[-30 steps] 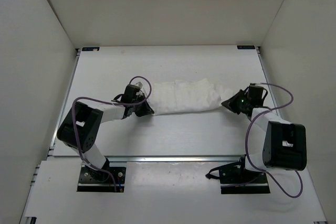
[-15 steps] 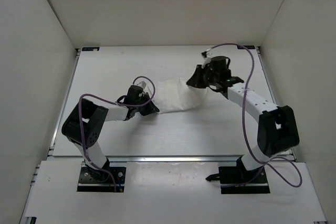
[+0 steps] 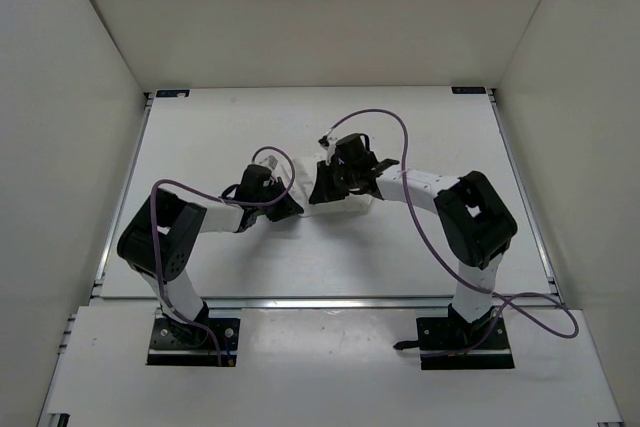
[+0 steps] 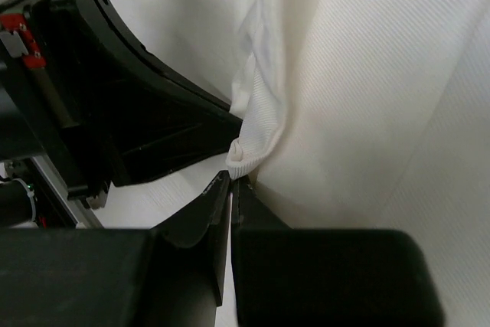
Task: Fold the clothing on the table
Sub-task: Fold the skirt
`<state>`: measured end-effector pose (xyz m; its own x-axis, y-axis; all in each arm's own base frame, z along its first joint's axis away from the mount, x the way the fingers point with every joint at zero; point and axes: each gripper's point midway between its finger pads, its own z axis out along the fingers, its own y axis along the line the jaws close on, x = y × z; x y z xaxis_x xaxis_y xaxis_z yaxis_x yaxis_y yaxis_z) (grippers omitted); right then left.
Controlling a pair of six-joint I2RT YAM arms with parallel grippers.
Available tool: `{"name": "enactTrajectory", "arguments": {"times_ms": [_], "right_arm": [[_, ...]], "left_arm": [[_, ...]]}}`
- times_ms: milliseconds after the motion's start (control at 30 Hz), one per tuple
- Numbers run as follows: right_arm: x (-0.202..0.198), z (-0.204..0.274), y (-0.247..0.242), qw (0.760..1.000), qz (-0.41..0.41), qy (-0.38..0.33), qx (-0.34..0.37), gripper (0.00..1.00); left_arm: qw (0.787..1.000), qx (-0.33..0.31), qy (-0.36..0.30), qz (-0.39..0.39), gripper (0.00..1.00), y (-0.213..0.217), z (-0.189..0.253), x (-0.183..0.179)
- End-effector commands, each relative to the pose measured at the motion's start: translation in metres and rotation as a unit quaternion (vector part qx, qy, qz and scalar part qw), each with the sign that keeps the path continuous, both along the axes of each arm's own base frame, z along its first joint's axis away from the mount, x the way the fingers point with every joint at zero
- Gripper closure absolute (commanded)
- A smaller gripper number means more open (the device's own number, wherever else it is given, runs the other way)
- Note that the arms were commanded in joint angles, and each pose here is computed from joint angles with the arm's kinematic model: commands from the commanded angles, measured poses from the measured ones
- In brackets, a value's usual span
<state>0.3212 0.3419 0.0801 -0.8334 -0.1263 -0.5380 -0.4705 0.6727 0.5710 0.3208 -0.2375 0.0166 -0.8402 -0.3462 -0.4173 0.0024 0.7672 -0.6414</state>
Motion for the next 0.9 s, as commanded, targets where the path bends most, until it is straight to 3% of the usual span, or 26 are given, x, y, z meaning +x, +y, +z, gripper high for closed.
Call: {"name": "enactTrajectory", "arguments": {"times_ms": [0, 200, 300, 367, 467, 567, 767, 867], "right_arm": [[0.006, 0.022, 0.028, 0.999, 0.027, -0.020, 0.035, 1.00], [0.003, 0.017, 0.043, 0.998, 0.053, -0.009, 0.035, 0.99], [0.006, 0.017, 0.045, 0.998, 0.054, -0.014, 0.037, 0.86], [0.009, 0.023, 0.043, 0.997, 0.054, -0.024, 0.040, 0.82], [0.015, 0.035, 0.040, 0.997, 0.053, -0.037, 0.048, 0.67], [0.011, 0.052, 0.036, 0.996, 0.057, -0.035, 0.058, 0.64], [-0.005, 0.088, 0.009, 0.993, 0.035, -0.058, 0.092, 0.62], [-0.006, 0.104, -0.016, 0.992, 0.003, -0.067, 0.106, 0.62]], "left_arm": [[0.999, 0.025, 0.025, 0.006, 1.00, 0.012, -0.017, -0.015], [0.999, 0.019, 0.029, 0.006, 0.99, 0.014, -0.017, -0.020], [1.000, 0.010, 0.025, 0.007, 0.87, 0.014, -0.011, -0.020], [1.000, 0.007, 0.017, 0.008, 0.70, 0.014, -0.004, -0.020], [1.000, -0.004, 0.018, 0.010, 0.52, 0.018, 0.004, -0.022], [1.000, -0.004, 0.017, 0.019, 0.42, 0.025, 0.011, -0.025], [0.999, -0.009, 0.011, 0.038, 0.31, 0.040, 0.021, -0.032], [0.999, -0.015, 0.000, 0.036, 0.35, 0.047, 0.030, -0.040]]}}
